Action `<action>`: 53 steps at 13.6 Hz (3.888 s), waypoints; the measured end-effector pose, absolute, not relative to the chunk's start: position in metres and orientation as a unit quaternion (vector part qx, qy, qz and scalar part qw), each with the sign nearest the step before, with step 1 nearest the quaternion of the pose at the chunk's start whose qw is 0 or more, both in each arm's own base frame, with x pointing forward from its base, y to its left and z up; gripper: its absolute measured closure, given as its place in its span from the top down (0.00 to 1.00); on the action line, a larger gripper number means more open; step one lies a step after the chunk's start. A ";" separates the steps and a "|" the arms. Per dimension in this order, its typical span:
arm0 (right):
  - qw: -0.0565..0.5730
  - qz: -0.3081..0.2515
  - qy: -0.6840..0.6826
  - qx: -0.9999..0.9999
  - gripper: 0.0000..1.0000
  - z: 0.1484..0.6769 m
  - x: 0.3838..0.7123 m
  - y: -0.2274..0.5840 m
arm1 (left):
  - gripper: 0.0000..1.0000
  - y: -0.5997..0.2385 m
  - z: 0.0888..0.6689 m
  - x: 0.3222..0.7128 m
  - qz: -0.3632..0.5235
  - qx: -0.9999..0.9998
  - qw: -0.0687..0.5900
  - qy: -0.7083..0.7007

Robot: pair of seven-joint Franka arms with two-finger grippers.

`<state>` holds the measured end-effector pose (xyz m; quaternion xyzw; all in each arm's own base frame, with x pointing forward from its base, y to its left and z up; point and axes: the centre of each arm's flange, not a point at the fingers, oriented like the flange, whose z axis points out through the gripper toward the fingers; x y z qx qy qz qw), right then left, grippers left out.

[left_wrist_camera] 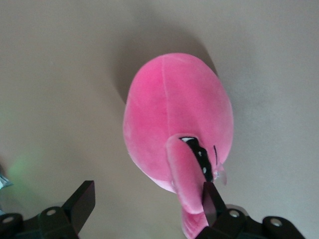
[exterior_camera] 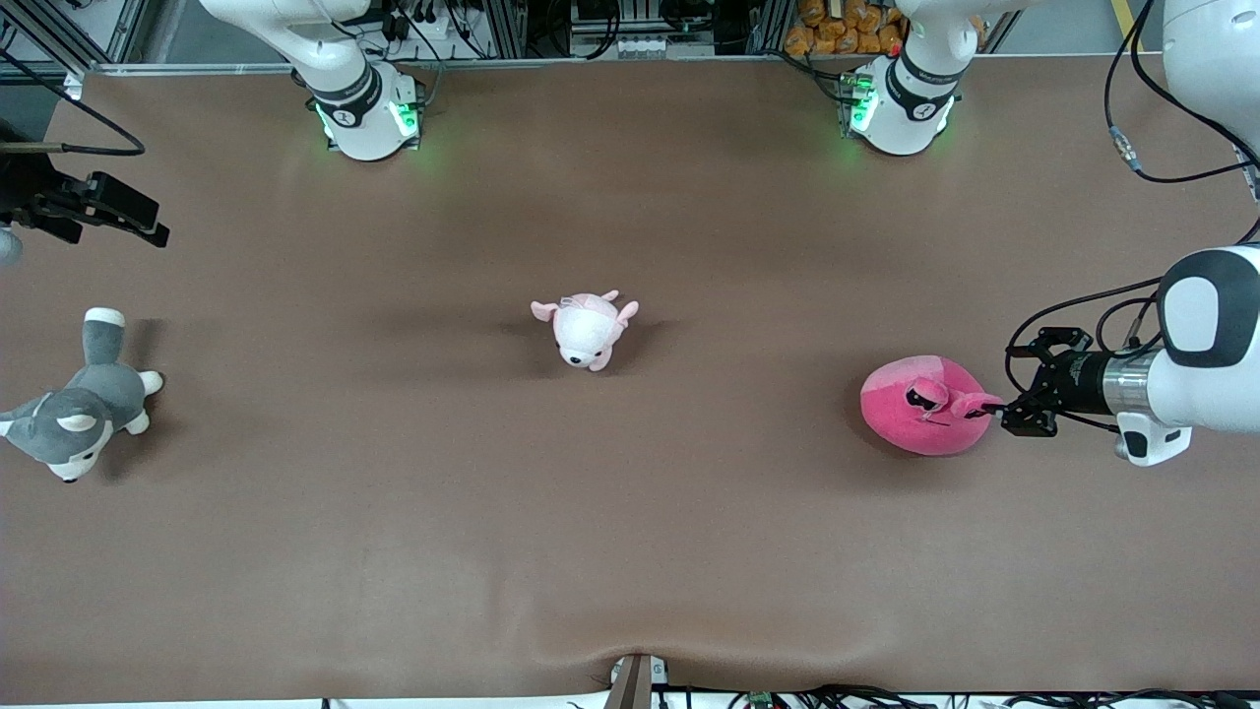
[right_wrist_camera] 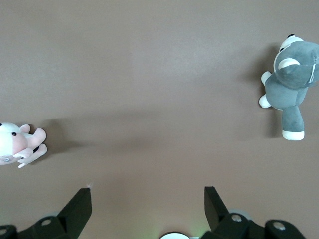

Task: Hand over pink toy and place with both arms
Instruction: 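Reach the left gripper down to the pink plush toy, then grasp the pink toy's ear with the left gripper, then carry the pink toy toward center while the right gripper reaches over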

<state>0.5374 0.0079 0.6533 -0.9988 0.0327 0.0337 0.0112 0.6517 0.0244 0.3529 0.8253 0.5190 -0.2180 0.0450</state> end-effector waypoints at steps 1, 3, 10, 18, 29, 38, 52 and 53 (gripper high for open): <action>0.011 0.034 0.032 -0.999 1.00 0.653 0.537 0.008 | 0.85 0.025 0.349 0.653 -0.222 0.822 0.053 0.522; 0.011 0.034 0.032 -0.999 1.00 0.653 0.537 0.009 | 0.84 0.030 0.345 0.654 -0.229 0.815 0.064 0.529; 0.024 0.044 0.030 -0.998 1.00 0.641 0.545 0.013 | 0.44 0.032 0.335 0.655 -0.238 0.809 0.069 0.533; 0.061 0.075 0.028 -0.995 1.00 0.588 0.579 0.025 | 0.11 0.008 0.375 0.664 -0.228 0.824 0.081 0.512; 0.060 0.108 -0.012 -0.992 1.00 0.554 0.588 0.075 | 0.10 -0.229 0.544 0.622 -0.263 0.769 0.094 0.575; 0.131 0.198 0.037 -0.971 1.00 0.513 0.586 0.133 | 0.10 -0.398 0.599 0.579 -0.300 0.636 0.202 0.682; 0.325 0.222 0.117 -0.912 1.00 0.533 0.597 0.183 | 0.10 -0.516 0.542 0.544 -0.321 0.553 0.222 0.736; 0.326 0.217 0.115 -0.913 1.00 0.533 0.597 0.188 | 0.10 -0.521 0.540 0.541 -0.318 0.549 0.220 0.741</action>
